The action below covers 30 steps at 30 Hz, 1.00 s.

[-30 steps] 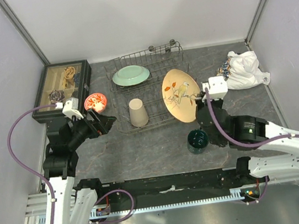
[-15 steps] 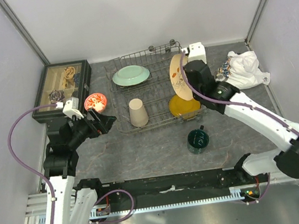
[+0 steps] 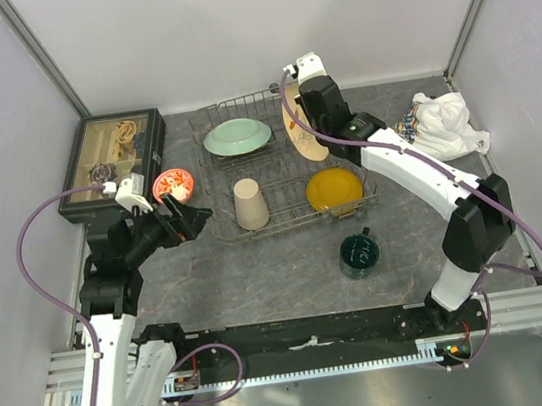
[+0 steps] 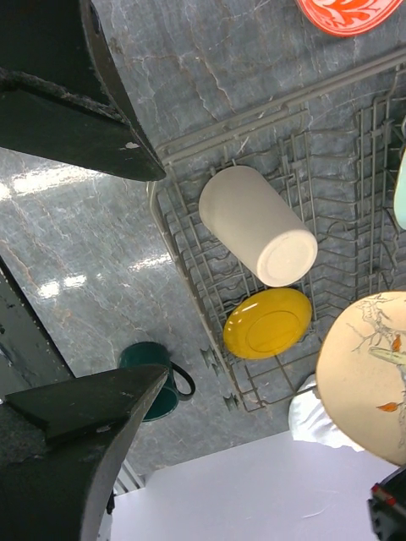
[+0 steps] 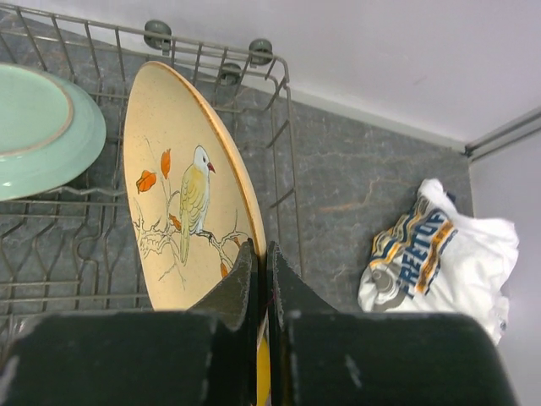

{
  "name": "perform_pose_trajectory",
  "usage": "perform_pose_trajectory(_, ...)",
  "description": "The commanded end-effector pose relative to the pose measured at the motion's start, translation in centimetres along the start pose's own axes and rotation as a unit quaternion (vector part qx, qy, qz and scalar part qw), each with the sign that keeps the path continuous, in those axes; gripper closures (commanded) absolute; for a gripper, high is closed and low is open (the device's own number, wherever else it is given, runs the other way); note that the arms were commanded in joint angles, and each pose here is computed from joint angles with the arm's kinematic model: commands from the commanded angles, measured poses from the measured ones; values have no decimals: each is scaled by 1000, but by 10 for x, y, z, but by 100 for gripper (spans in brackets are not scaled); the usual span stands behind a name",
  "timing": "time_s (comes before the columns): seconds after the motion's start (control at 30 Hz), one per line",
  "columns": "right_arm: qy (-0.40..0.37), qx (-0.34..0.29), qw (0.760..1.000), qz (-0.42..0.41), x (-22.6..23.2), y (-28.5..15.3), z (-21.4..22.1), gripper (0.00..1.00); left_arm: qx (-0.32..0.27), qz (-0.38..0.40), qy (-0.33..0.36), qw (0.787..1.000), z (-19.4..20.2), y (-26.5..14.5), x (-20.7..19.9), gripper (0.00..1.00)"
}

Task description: Load the mixed dishes into the dish rack

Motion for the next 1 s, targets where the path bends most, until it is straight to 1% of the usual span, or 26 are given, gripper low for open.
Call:
perform_pose_trajectory(0.0,33,-136,990,34,-17,-8,-78,100,-18,26,3,999,-11,1,-7,5)
perform_pose_trajectory(0.17,-19,-155,986,54,-15,4,-93,100,-16,33,4,999,-14,4,-8,5)
perform_pose_trajectory(0.23,-65,-164,983,61,-15,10,-94,100,-15,32,6,999,-14,4,-7,5)
perform_pose_trajectory(0.3,-79,-189,976,73,-14,15,-97,100,-13,31,10,999,-14,6,-6,5)
perform_pose_trajectory(0.33,-120,-188,971,83,-14,19,-95,100,-11,30,8,999,-14,6,-6,5)
perform_pose_trajectory(0.37,-139,-185,969,86,-13,23,-90,100,-11,31,9,999,-14,6,-6,5)
perform_pose_trajectory(0.4,-145,-197,965,95,-13,26,-91,100,-11,29,9,999,-14,7,-6,5)
perform_pose_trajectory(0.43,-180,-194,959,103,-12,30,-88,100,-9,30,8,999,-14,7,-6,5)
perform_pose_trajectory(0.63,-251,-196,942,106,-6,49,-71,100,-6,32,4,999,-15,9,-5,5)
perform_pose_trajectory(0.67,-271,-197,936,110,-6,53,-68,100,-7,31,3,999,-15,9,-5,5)
perform_pose_trajectory(0.97,-340,-184,912,137,1,73,-51,100,1,34,-1,999,-14,12,-5,5)
Point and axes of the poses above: each gripper's point midway between its finger pads, its own y axis out along the fingers, its own x axis along the line the jaws close on, z = x × y, the point moved 10 cm from there along -y, back along the fingers, and after that the axes turned 3 degrees about y, right-handed, at the moved point
